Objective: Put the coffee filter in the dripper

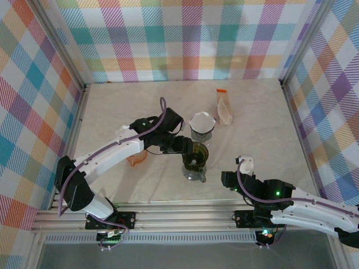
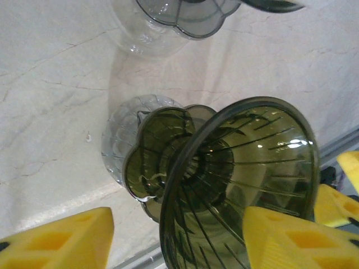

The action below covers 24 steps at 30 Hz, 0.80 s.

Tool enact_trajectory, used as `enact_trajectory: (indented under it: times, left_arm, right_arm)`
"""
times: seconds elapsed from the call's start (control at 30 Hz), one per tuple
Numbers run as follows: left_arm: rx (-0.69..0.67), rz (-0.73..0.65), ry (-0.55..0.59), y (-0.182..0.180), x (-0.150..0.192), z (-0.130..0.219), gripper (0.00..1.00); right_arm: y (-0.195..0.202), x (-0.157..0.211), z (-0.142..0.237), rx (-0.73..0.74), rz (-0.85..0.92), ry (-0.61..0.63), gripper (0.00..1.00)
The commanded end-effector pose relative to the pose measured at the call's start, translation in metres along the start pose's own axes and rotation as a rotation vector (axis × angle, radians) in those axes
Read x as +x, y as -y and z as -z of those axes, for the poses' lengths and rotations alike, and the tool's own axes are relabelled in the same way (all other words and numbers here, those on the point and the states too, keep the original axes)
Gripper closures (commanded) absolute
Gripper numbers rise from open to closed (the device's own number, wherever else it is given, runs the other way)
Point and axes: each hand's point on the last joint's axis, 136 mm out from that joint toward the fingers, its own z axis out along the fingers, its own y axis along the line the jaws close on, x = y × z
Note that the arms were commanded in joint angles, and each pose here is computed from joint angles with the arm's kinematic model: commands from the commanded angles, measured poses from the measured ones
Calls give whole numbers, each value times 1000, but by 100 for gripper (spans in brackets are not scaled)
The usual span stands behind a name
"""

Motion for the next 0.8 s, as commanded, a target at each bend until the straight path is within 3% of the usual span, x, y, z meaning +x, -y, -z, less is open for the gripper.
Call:
enact_trajectory:
  times: [0.0,0.1,0.13,0.3,0.47,0.77]
  left_arm:
    - [60,-25,101,17,-17,32,27]
    - [103,-37,163,28,-25,53,12]
    - [111,-41,180,30,-27,59,1]
    - [132,-63,300,30,-32,90,0]
    - [126,-64,406,17,-29,109,0]
    - [83,-27,443,-17,-6,101,0]
  right_arm:
    - [-4,-6,0,-6,6,25,33]
    - [-8,-5,-3,-4,11,18,33]
    - [-9,-5,-4,0,15,15,33]
    - [-10,-5,-15,52,6,0,32]
    - [3,-3,-37,116,-90,-89,39]
    - [17,-65,-74,86,-191,-74,42]
